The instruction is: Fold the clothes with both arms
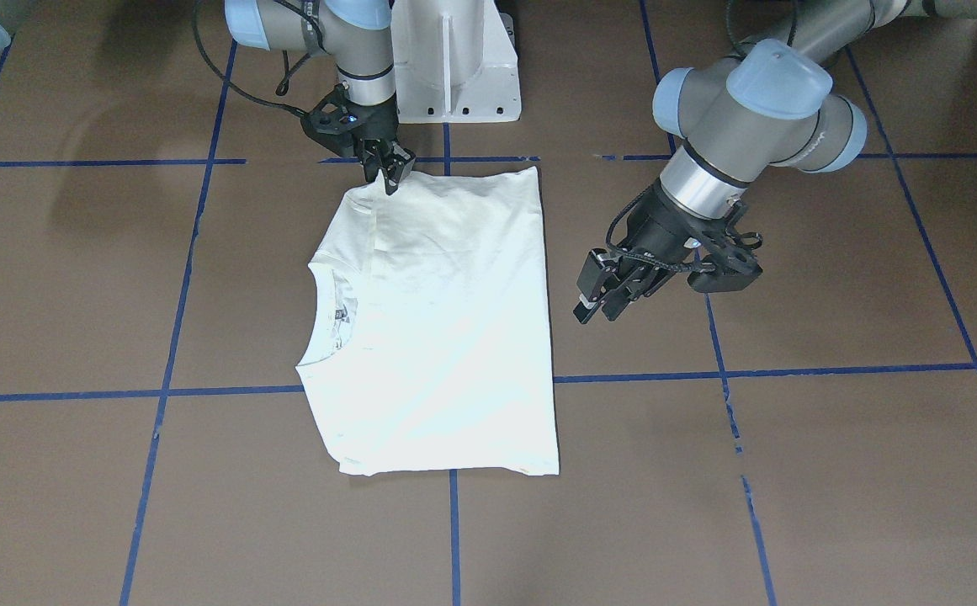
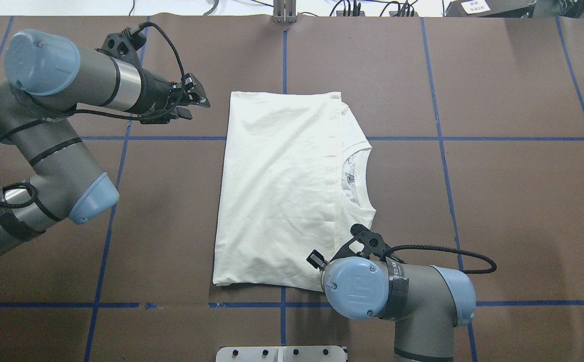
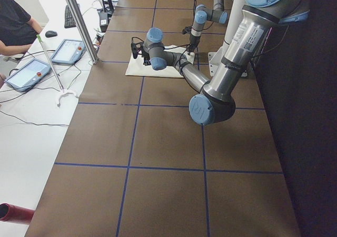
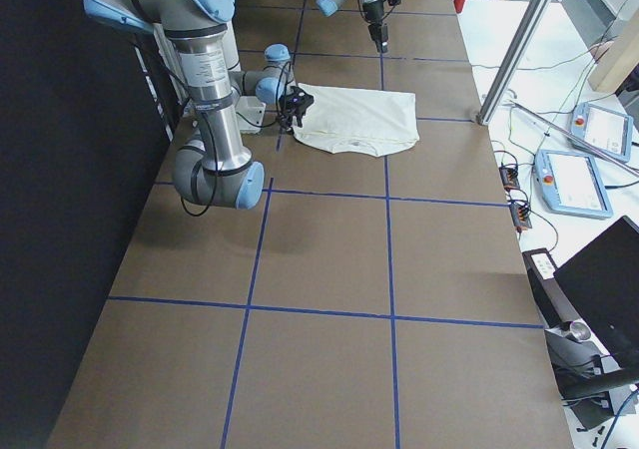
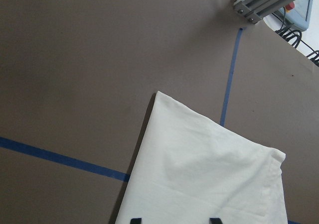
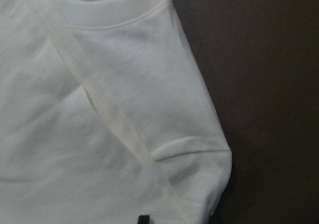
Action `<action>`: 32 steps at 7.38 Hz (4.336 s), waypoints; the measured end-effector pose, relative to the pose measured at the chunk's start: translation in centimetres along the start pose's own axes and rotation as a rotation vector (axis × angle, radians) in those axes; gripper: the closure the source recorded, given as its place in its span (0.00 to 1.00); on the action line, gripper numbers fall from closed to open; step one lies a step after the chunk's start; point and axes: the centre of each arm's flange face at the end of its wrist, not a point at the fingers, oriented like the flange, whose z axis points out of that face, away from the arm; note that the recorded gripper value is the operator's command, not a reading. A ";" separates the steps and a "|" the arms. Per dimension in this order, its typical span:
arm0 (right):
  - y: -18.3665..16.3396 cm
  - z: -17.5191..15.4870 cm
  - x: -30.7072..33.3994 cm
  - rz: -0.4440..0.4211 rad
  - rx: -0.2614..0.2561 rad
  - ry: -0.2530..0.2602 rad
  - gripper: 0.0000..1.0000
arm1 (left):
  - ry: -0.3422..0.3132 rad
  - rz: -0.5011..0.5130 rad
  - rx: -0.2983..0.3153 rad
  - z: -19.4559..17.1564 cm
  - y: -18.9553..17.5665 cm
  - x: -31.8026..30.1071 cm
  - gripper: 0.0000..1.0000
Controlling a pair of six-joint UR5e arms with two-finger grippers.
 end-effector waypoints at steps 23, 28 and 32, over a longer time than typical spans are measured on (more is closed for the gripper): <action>-0.3 -0.2 3.4 -0.036 0.031 0.040 0.38 | -0.037 -0.210 -0.053 -1.8 12.9 -0.2 0.45; 0.1 0.4 3.3 -0.044 0.030 0.046 1.00 | -0.031 -0.212 -0.054 -2.0 13.0 0.0 0.45; 0.2 -0.6 3.1 -0.050 0.018 0.031 1.00 | -0.039 -0.222 -0.057 -2.3 13.4 0.3 0.45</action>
